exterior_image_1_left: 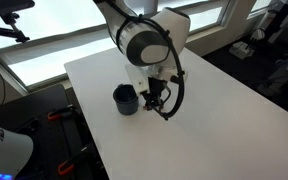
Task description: Remove the marker from the mug
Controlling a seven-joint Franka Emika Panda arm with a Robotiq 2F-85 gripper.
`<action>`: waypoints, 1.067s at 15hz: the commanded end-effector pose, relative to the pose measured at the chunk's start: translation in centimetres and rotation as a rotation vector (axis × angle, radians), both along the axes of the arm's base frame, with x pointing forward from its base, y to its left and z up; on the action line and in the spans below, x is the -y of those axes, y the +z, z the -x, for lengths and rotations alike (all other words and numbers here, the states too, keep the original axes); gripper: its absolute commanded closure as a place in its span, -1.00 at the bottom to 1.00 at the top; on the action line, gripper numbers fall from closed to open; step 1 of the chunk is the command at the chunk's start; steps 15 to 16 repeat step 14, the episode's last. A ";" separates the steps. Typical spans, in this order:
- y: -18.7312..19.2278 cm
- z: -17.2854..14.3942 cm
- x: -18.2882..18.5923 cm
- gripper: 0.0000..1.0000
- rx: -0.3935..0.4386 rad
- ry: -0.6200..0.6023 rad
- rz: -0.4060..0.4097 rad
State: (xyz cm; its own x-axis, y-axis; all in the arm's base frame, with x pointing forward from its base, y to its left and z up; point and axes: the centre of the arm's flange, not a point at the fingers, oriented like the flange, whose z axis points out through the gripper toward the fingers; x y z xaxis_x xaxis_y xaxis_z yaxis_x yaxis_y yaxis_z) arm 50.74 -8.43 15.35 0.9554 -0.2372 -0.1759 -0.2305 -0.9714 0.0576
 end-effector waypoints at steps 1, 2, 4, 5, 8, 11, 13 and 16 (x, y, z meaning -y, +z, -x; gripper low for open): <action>-0.9 -1.1 -0.3 0.91 -0.020 0.023 -0.027; -1.0 -1.2 -0.4 0.91 -0.020 0.025 -0.027; -1.4 -1.2 -0.3 0.91 -0.027 0.038 -0.033; -1.6 -1.2 -0.4 0.12 -0.040 0.044 -0.050; -2.0 -0.6 -0.5 -0.17 -0.045 0.052 -0.039; -2.2 -0.5 -0.5 -0.12 -0.051 0.054 -0.042; -2.2 -0.5 -0.5 -0.17 -0.051 0.054 -0.042; -2.2 -0.5 -0.5 -0.17 -0.051 0.054 -0.042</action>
